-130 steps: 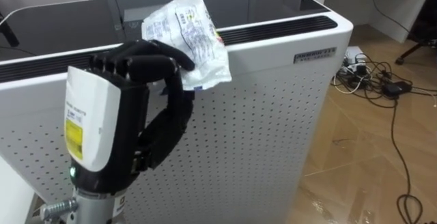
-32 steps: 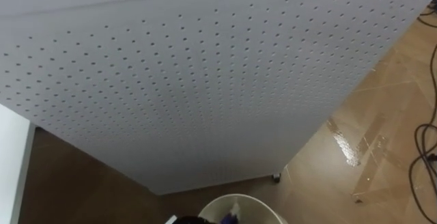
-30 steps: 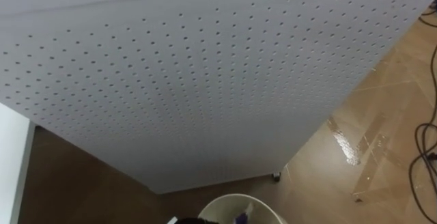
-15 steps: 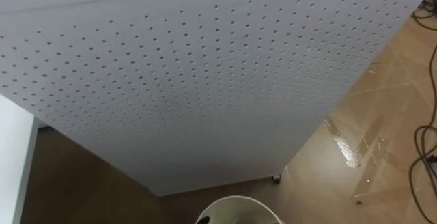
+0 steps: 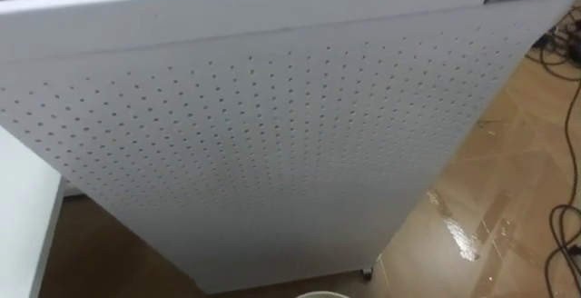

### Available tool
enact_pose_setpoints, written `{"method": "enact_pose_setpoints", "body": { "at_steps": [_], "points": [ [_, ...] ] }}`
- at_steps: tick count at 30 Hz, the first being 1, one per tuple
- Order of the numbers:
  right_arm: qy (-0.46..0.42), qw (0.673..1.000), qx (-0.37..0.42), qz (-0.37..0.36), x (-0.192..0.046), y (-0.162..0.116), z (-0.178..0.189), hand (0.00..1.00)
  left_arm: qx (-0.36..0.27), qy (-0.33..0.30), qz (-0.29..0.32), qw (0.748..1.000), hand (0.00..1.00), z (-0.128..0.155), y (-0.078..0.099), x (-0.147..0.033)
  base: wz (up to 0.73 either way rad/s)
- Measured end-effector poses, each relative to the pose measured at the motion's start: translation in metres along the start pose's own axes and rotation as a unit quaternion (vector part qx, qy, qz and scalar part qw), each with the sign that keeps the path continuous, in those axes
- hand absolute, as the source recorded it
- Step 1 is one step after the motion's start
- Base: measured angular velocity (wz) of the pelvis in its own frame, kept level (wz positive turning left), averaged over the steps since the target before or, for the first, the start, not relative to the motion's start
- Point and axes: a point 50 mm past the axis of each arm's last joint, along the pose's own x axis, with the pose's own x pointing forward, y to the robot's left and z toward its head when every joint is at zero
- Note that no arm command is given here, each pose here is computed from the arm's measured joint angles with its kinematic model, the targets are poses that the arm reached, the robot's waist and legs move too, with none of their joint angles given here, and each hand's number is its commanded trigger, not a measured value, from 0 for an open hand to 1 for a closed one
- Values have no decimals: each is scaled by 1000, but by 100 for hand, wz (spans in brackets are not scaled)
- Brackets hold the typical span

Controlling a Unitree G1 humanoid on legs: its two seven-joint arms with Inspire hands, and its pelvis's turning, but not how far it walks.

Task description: Pick garbage

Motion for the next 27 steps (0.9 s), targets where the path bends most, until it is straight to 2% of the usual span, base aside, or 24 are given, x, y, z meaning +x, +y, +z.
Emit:
{"method": "enact_pose_setpoints", "body": {
  "at_steps": [4,8,13,27],
  "points": [
    [14,999,49,-18,-7,-9,-19,100,-91,38,46,994,0,-33,6,-16,9],
    [29,992,117,-38,-21,-19,-48,100,-186,66,106,975,0,-65,11,-37,8],
    [46,985,156,-60,-31,-26,-68,100,-244,99,149,953,0,-83,10,-45,-9],
    [93,977,174,-78,-32,-25,-77,100,-301,149,170,926,0,-96,9,-49,0]
  ]
}}
